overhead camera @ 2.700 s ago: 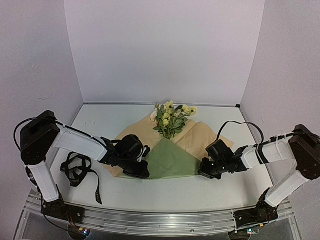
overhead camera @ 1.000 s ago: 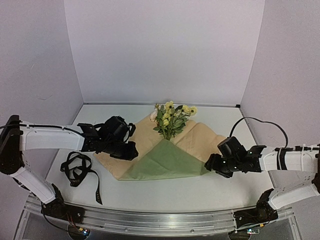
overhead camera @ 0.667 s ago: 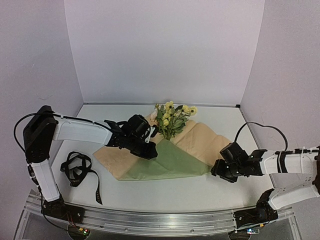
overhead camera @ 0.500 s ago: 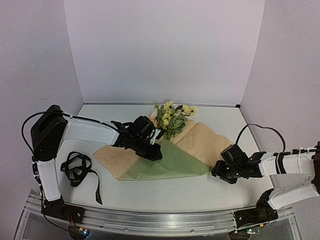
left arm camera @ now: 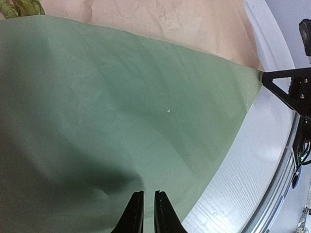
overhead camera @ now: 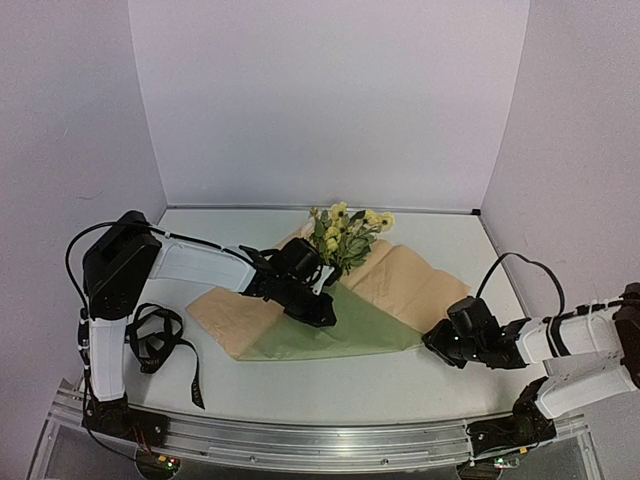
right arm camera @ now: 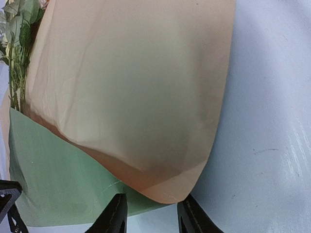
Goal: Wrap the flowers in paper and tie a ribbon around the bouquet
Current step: Press the fold line on the 1/4-folded wrapping paper, then fold the one-fourth-folded wrapping paper at the center of the board.
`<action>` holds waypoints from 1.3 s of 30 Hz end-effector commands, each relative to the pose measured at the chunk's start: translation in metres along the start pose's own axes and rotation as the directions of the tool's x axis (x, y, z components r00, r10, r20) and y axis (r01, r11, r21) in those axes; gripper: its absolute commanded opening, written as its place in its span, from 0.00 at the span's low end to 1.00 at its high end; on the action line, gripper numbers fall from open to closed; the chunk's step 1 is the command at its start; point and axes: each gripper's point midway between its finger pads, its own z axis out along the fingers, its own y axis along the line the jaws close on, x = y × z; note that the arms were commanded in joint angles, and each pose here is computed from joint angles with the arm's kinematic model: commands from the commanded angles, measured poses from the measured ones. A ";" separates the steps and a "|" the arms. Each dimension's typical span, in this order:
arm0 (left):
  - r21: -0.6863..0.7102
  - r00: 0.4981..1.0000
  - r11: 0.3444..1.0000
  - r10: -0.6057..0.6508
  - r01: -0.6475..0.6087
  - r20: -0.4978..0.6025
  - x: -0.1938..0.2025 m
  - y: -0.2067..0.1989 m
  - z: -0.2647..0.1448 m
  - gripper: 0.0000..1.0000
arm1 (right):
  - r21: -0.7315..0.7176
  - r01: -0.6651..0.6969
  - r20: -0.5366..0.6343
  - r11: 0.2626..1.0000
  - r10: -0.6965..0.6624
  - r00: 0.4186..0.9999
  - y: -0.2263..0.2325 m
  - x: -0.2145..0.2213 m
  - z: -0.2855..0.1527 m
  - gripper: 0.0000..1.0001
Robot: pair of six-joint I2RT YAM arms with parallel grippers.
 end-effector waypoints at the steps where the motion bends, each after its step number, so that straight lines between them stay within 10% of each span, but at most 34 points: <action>1: 0.053 0.998 0.998 0.031 -0.034 0.047 -0.023 -0.019 0.000 0.10 | 0.023 -0.025 0.016 0.999 0.024 1.000 -0.016 0.002 -0.004 0.37; 14: 0.067 0.999 0.997 0.036 -0.038 0.027 -0.021 -0.025 0.008 0.10 | -0.008 -0.010 0.035 1.000 0.011 0.999 -0.007 -0.002 0.003 0.25; 21: 0.117 0.996 0.990 0.082 -0.084 0.023 -0.024 -0.048 0.017 0.11 | -0.052 0.037 0.048 0.998 -0.035 0.998 0.005 -0.007 -0.002 0.00; 39: 0.119 0.950 0.944 0.311 -0.307 -0.020 -0.002 -0.093 0.067 0.13 | -0.136 0.086 -0.004 0.987 -0.087 0.996 0.035 -0.010 -0.035 0.00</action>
